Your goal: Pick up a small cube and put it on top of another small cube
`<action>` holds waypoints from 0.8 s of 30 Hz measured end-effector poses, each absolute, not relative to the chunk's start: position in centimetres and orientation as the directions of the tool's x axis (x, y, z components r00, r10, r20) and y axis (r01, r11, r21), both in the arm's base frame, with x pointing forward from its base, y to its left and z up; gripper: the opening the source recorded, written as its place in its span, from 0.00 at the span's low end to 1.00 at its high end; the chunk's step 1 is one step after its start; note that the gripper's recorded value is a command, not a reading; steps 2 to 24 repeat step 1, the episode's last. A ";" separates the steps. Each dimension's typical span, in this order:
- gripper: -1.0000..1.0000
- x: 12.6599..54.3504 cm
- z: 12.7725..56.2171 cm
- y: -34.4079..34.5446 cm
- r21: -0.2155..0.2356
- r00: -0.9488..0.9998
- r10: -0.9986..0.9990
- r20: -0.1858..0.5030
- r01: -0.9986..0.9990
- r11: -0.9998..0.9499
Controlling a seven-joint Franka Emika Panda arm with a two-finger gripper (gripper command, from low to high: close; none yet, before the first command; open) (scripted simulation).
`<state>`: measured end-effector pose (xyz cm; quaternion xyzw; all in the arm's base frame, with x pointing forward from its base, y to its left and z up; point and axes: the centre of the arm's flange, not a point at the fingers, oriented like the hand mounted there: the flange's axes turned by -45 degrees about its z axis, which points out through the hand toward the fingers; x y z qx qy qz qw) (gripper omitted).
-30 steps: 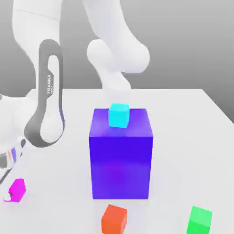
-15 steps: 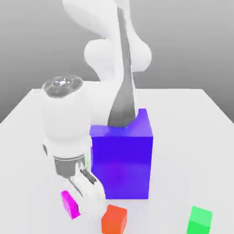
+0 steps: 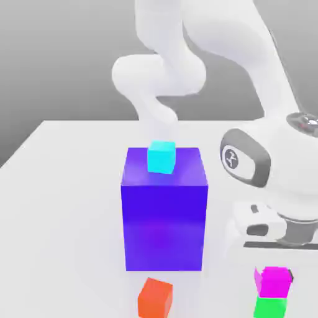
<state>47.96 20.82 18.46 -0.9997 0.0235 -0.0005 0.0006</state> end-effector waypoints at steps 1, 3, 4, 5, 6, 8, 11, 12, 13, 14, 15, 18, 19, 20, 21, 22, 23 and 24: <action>1.00 48.0 18.5 20.8 -0.001 0.999 -0.047 0.001 -0.047 -0.999; 1.00 48.0 18.5 20.8 -0.001 0.999 -0.047 0.001 -0.047 -0.999; 1.00 48.0 18.5 20.8 -0.001 0.999 -0.047 0.001 -0.047 -0.999; 1.00 48.0 18.5 20.8 -0.001 0.999 -0.047 0.001 -0.047 -0.999; 1.00 48.0 18.5 20.8 -0.001 0.999 -0.047 0.001 -0.047 -0.999; 1.00 48.0 18.5 20.8 -0.001 0.999 -0.047 0.001 -0.047 -0.999; 1.00 48.0 18.5 20.8 -0.001 0.999 -0.047 0.001 -0.047 -0.999; 1.00 48.0 18.5 20.8 -0.001 0.999 -0.047 0.001 -0.047 -0.999; 1.00 48.0 18.5 20.8 -0.001 0.999 -0.047 0.001 -0.047 -0.999; 1.00 48.0 18.5 20.8 -0.001 0.999 -0.047 0.001 -0.047 -0.999; 1.00 48.0 18.5 20.8 -0.001 0.999 -0.047 0.001 -0.047 -0.999; 1.00 48.0 18.5 20.8 -0.001 0.999 -0.047 0.001 -0.047 -0.999; 1.00 48.0 18.5 20.8 -0.001 0.999 -0.047 0.001 -0.047 -0.999; 1.00 48.0 18.5 20.8 -0.001 0.999 -0.047 0.001 -0.047 -0.999; 1.00 48.0 18.5 20.8 -0.001 0.999 -0.047 0.001 -0.047 -0.999; 1.00 48.0 18.5 20.8 -0.001 0.999 -0.047 0.001 -0.047 -0.999; 1.00 48.0 18.5 20.8 -0.001 0.999 -0.047 0.001 -0.047 -0.999; 1.00 48.0 18.5 20.8 -0.001 0.999 -0.047 0.001 -0.047 -0.999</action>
